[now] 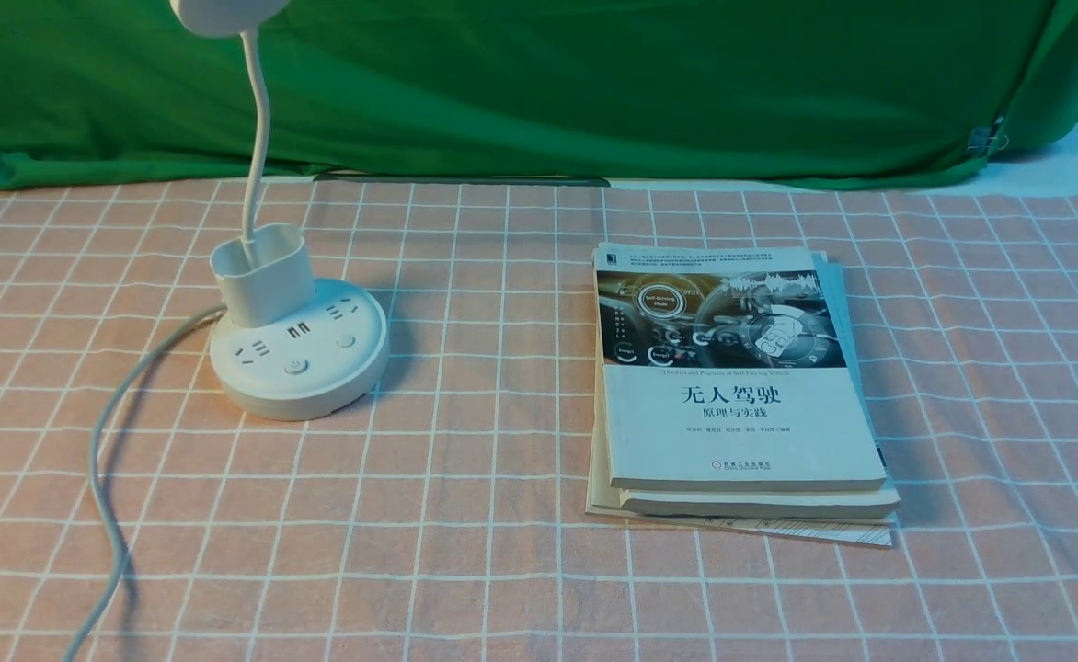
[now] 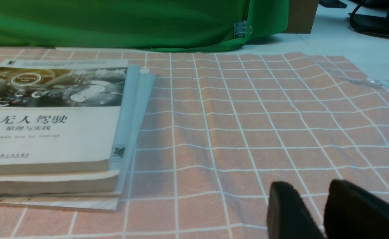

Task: Turn on the table lamp on the pink coffee tablecloth with your hand.
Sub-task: 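Press the power button on the lamp base to turn the lamp on with the left gripper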

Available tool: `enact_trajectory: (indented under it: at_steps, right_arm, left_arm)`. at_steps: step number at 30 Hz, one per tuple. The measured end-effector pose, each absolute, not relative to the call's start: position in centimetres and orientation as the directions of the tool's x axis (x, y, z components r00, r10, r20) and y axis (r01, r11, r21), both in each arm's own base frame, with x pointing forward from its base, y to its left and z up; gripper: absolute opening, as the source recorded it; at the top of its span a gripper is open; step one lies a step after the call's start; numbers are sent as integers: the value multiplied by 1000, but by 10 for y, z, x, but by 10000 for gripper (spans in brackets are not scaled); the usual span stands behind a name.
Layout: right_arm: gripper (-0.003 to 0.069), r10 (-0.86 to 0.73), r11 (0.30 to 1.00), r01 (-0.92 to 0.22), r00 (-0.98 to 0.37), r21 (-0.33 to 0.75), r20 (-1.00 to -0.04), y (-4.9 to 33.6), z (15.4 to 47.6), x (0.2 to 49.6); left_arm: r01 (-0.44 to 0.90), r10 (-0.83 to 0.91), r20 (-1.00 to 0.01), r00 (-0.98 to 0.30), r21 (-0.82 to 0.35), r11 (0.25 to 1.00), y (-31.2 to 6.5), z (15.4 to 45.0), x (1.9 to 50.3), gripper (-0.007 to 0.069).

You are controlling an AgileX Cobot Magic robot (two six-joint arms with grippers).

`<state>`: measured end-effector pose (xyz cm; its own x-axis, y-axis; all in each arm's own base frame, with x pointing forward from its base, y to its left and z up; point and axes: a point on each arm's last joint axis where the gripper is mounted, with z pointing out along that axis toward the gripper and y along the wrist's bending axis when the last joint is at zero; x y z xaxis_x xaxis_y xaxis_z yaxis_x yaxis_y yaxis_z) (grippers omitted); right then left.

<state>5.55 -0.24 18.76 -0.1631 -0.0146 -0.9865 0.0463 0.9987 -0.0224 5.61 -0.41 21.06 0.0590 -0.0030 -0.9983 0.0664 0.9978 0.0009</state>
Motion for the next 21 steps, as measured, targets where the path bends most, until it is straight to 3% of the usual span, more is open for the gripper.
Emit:
enact_trajectory:
  at_steps: [3, 5, 9, 17, 21]
  right_arm:
    - [239, -15, 999, 46, -163, -22, -987, -2, 188, 56]
    - [239, -15, 999, 46, -163, -22, -987, -2, 188, 56]
    - [239, -15, 999, 46, -163, -22, -987, -2, 188, 56]
    - [239, -15, 999, 46, -163, -22, -987, -2, 188, 56]
    - [239, -15, 999, 46, -163, -22, -987, -2, 188, 56]
  left_arm:
    - [74, -6, -977, 213, 10, 997, -4, 223, 54, 22]
    - [67, 5, -919, 394, 34, 997, -4, 240, 49, 22]
    - [56, 25, -831, 556, 67, 996, -5, 254, 41, 22]
    - [64, 11, -790, 613, 63, 996, -6, 259, 37, 22]
    - [130, -98, -753, 650, -17, 991, -5, 264, 34, 22]
